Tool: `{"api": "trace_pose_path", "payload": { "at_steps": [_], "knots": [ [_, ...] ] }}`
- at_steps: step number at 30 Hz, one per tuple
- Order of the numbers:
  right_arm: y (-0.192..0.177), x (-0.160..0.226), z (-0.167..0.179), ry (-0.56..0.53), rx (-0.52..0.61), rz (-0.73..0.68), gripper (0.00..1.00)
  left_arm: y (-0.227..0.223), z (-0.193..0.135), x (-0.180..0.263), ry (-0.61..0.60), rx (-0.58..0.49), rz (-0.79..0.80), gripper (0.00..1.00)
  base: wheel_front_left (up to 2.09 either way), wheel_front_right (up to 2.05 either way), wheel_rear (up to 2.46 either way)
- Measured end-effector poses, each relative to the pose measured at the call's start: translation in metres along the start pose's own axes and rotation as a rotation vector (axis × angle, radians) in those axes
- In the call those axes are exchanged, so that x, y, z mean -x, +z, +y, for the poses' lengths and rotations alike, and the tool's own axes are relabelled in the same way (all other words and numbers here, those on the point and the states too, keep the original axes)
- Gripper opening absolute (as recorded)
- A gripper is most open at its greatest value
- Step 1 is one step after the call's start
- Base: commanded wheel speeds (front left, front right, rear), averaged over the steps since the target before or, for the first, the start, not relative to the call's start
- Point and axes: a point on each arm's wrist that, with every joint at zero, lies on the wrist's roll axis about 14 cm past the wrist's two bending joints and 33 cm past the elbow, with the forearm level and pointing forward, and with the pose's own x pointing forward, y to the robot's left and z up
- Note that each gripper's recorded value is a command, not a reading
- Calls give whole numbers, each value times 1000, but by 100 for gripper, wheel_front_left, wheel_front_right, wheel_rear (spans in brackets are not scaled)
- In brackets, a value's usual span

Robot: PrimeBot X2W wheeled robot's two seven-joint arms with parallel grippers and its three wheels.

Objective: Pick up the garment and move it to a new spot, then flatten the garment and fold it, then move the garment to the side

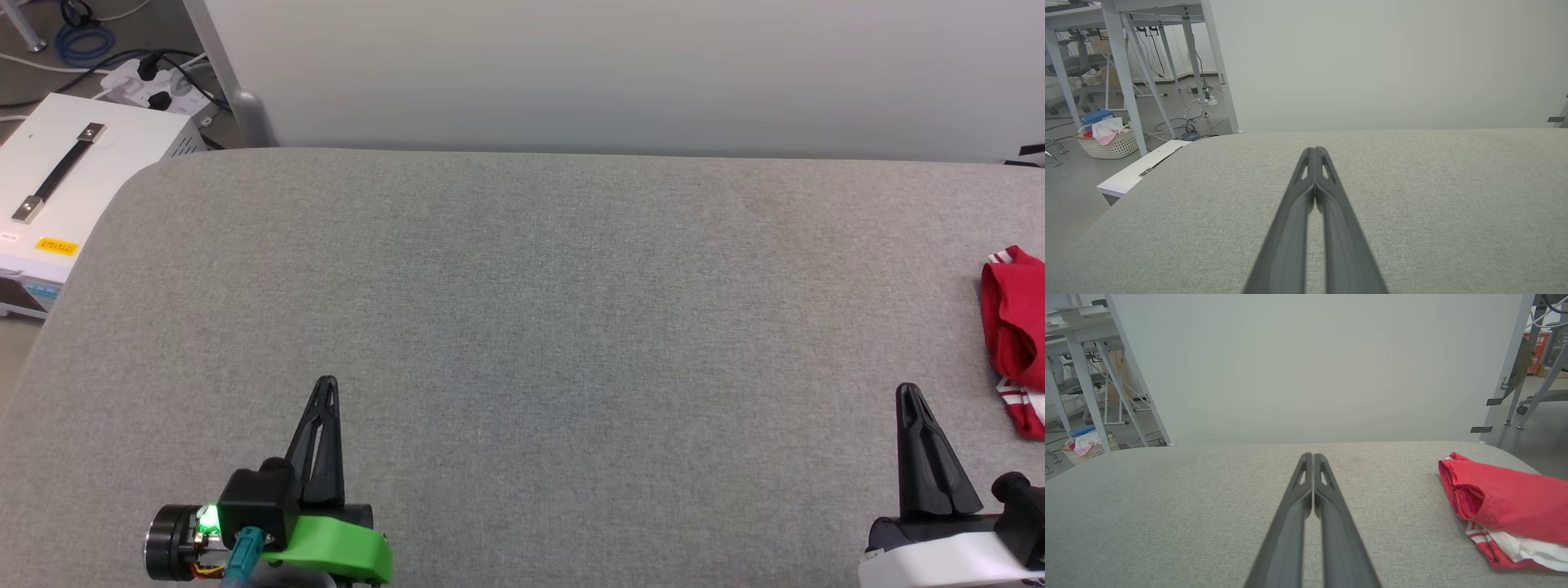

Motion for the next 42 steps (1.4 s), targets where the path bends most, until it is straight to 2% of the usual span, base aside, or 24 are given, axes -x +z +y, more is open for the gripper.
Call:
{"api": "trace_pose_path", "payload": {
  "at_steps": [42],
  "knots": [
    [-7,-1,4,14,46,73,0,-3,0,-3,-2,-7,56,0,0,0,0]
  ]
}}
